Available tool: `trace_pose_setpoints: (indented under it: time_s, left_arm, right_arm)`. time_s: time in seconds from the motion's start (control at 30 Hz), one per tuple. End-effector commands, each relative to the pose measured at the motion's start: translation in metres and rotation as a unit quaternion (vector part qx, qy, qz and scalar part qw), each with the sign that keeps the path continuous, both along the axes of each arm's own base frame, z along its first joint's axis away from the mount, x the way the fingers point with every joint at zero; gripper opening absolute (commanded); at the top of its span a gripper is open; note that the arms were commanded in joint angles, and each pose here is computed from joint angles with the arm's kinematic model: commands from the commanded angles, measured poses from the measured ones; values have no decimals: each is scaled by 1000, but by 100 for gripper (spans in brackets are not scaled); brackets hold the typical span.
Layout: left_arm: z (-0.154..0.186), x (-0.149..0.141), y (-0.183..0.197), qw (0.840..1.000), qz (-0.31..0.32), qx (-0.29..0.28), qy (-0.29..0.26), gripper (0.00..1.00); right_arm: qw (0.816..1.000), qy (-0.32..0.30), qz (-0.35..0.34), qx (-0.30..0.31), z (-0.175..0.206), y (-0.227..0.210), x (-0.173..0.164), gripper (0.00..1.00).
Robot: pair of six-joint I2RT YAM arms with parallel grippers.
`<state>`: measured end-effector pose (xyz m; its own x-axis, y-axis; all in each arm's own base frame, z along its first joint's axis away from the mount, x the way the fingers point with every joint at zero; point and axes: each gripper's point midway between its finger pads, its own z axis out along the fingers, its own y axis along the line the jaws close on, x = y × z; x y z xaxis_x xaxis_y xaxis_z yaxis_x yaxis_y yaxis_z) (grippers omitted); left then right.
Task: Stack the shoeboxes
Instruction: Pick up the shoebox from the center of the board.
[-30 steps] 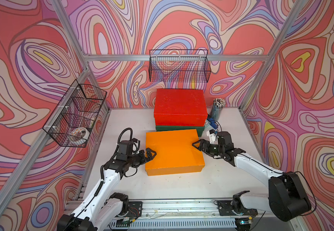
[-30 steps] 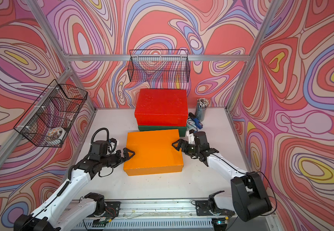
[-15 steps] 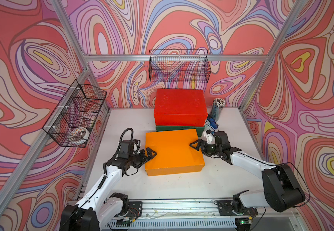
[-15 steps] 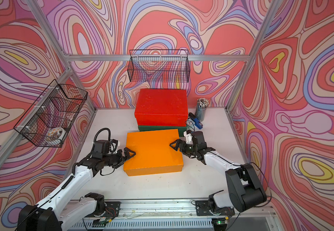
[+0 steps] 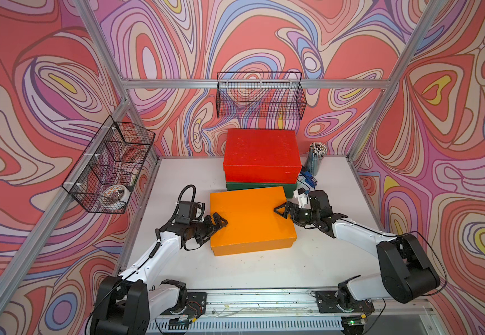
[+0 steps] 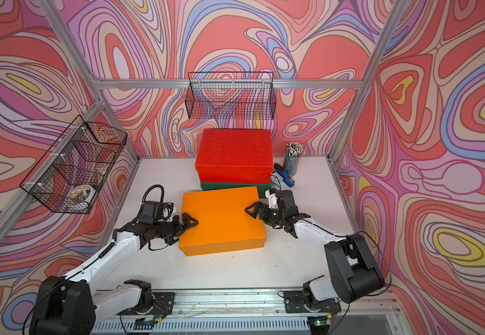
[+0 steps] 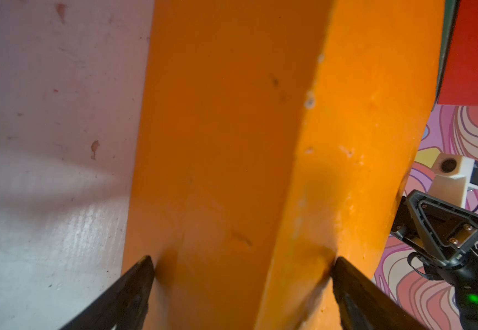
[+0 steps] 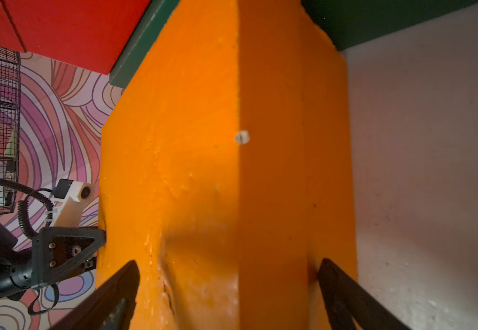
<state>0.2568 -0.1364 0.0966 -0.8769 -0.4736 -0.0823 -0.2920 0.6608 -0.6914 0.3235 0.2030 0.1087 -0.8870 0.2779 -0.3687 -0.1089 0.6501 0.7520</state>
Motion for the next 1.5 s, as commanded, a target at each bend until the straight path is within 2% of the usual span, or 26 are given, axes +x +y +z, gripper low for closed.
trace_pose_setpoints:
  time_s: [0.0,0.07,0.23,0.47,0.67,0.87,1.2,1.47]
  left_arm:
    - [10,5,-4,1000,2,-16,-1,96]
    - [13,4,-4,1000,5,-15,4,100]
    - [13,-7,1,999,8,6,51,100]
    - [29,-13,-13,999,-11,1,33,100]
    - [50,-25,-22,998,-31,29,40,99]
    - [76,-30,-21,999,-21,28,9,100]
    - [141,-39,-34,997,-45,10,-59,100]
    - [204,-33,-54,991,-69,-11,-118,100]
  right_arm:
    - [1000,-2,19,10,7,14,-1,98]
    - [1000,-4,22,8,8,18,-2,98]
    - [999,-6,30,9,15,26,-5,97]
    - [999,-15,40,12,31,40,-12,96]
    - [998,-23,50,13,46,52,-20,93]
    - [998,-34,57,19,67,57,-32,92]
    - [994,-82,66,35,126,65,-57,92]
    - [986,-136,78,51,194,76,-69,91]
